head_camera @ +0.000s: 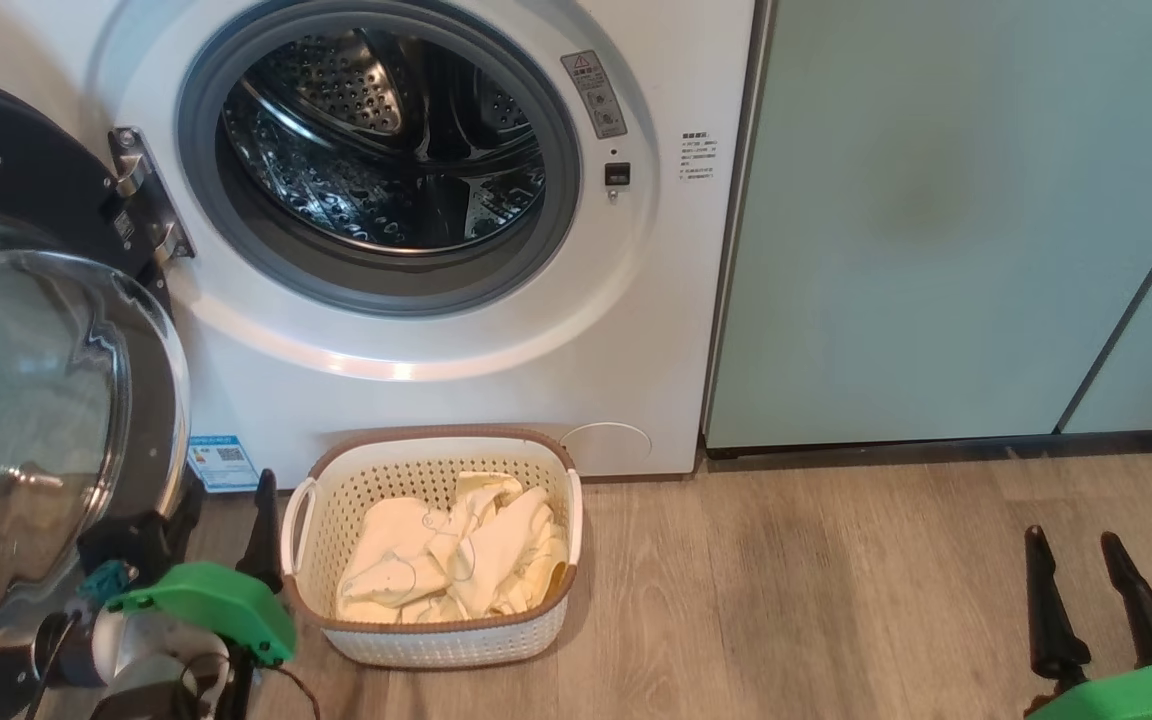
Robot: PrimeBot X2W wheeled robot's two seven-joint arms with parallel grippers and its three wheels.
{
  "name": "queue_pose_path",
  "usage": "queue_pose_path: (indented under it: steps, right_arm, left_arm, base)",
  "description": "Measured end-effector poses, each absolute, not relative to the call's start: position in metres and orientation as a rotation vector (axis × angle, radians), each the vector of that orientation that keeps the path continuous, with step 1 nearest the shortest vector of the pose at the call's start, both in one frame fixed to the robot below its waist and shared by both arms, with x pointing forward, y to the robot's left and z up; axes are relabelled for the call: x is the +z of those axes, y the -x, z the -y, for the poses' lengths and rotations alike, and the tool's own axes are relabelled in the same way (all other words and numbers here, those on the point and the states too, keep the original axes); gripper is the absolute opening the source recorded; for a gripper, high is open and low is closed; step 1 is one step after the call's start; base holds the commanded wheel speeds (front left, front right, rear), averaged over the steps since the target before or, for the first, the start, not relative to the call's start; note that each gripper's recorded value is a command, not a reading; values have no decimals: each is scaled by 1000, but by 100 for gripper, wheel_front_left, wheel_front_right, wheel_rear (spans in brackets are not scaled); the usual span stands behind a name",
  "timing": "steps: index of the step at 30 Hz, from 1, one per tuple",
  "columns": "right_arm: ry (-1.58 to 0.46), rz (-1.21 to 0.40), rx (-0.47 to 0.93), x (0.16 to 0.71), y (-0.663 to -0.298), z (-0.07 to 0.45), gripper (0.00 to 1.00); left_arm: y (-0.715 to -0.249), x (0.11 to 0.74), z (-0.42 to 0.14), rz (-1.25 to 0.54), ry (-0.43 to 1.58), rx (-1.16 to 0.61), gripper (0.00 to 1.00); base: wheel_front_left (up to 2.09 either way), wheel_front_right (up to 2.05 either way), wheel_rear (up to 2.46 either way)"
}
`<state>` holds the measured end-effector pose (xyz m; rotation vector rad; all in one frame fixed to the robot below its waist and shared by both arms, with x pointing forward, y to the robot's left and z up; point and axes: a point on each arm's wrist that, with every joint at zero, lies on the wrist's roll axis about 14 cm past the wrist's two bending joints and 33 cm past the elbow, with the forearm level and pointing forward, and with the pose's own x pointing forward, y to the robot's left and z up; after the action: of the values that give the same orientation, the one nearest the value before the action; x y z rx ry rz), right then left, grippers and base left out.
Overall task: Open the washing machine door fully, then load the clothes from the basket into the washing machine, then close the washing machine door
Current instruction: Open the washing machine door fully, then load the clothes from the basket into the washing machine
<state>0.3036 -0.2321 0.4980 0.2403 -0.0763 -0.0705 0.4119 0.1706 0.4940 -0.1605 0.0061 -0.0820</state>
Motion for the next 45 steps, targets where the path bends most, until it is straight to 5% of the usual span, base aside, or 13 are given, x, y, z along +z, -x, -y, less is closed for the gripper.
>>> queue_pose_path:
  steps: [45]
  right_arm:
    - [-246,59,-64,493,-305,228,100]
  left_arm:
    - [-411,487,-159,-32,165,-121,100]
  base:
    - [72,-71,0]
